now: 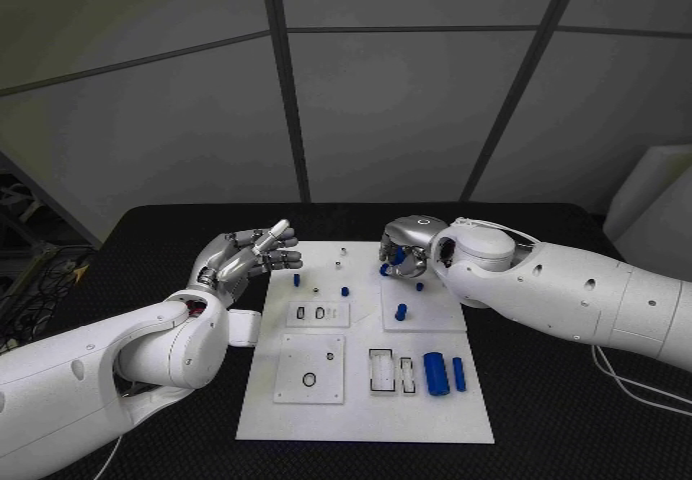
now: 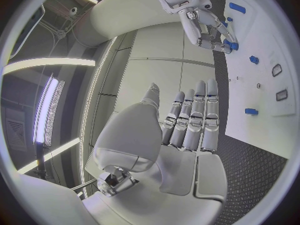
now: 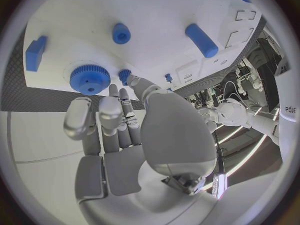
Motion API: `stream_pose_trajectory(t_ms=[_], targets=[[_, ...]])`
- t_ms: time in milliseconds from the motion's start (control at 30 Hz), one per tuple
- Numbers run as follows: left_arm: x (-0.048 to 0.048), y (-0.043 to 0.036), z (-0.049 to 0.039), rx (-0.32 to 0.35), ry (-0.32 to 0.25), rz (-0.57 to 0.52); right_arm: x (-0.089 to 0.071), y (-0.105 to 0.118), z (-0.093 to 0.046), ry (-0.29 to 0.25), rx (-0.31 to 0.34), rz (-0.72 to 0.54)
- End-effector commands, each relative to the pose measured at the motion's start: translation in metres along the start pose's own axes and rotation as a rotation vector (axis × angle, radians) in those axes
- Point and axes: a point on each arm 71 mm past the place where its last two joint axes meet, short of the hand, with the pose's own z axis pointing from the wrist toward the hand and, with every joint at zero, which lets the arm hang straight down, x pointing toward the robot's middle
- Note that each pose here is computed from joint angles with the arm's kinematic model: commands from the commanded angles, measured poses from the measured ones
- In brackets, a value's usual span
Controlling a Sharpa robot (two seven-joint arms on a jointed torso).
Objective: Assemble the parts on the task board
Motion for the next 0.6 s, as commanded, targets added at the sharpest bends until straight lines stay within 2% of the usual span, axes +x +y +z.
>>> stream_pose_trajectory(t_ms=[33,600], targets=[[0.0017,-0.0012,0.0,0.008,0.017,0.002,-0.0006,0.0008,0.0008,0.011,-0.003,-0.015],[-0.0003,-0.0009,0.0004,0.006,0.012,0.004,0.0019,0.0037,0.0041,0.041,-0.01,-0.016]])
